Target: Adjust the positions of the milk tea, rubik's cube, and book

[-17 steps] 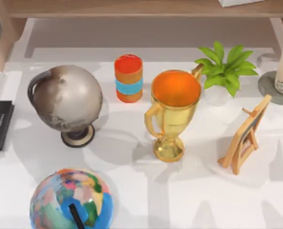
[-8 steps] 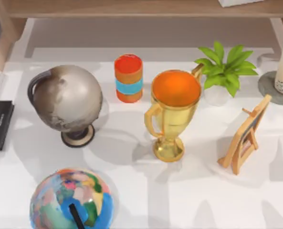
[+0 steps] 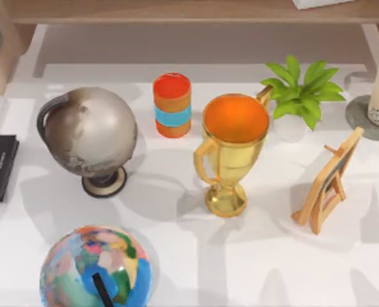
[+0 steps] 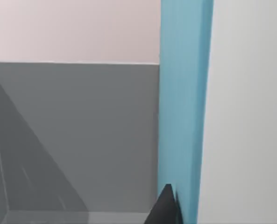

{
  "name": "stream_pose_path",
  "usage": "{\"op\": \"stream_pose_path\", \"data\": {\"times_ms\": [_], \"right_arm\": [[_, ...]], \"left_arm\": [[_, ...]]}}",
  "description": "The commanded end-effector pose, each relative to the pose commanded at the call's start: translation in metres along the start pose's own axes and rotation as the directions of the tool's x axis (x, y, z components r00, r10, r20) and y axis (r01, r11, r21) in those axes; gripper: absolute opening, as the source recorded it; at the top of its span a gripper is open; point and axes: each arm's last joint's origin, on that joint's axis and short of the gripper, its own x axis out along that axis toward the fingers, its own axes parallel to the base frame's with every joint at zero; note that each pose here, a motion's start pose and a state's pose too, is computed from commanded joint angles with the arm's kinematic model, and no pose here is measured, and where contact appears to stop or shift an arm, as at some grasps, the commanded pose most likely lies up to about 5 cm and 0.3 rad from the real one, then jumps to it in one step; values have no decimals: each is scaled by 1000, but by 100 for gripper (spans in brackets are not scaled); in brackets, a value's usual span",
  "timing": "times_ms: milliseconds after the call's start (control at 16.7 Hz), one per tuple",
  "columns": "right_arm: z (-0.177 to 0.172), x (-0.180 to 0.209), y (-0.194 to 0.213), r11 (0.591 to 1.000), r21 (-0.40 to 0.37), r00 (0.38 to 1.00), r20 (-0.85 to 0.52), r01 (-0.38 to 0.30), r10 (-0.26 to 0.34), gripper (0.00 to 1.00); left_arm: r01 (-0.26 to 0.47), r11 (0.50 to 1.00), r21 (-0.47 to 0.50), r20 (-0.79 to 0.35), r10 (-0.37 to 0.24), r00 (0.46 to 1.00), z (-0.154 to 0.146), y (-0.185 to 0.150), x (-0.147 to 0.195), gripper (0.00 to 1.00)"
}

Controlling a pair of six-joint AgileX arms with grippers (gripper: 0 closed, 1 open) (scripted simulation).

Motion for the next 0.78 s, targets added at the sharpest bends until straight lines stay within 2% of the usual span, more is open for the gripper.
{"op": "stream_pose_path", "data": {"times_ms": [120, 240, 360, 480, 600, 660, 780], "right_arm": [[0, 0, 0, 1000, 0, 1000, 0, 0, 0, 100], [0, 0, 0, 1000, 0, 1000, 0, 0, 0, 100], [0, 0, 0, 1000, 0, 1000, 0, 0, 0, 100], [0, 0, 0, 1000, 0, 1000, 0, 0, 0, 100], [0, 0, 0, 1000, 0, 1000, 0, 0, 0, 100], [0, 0, 0, 1000, 0, 1000, 0, 0, 0, 100], [0, 0, 0, 1000, 0, 1000, 0, 0, 0, 100]], "left_arm": [[1, 1000, 11, 3, -1, 1000, 2, -1, -2, 0], [3, 998, 69, 18, -4, 1000, 13, -3, -12, 0], [-7, 985, 172, 40, 1, 999, 28, -3, -29, 0], [-32, 949, 314, 63, 13, 998, 43, -3, -52, 0], [-65, 874, 481, 78, 31, 996, 52, -3, -77, 0], [-78, 820, 567, 80, 40, 996, 53, -3, -90, 0], [-89, 678, 729, 68, 57, 996, 47, -5, -114, 0]]}}
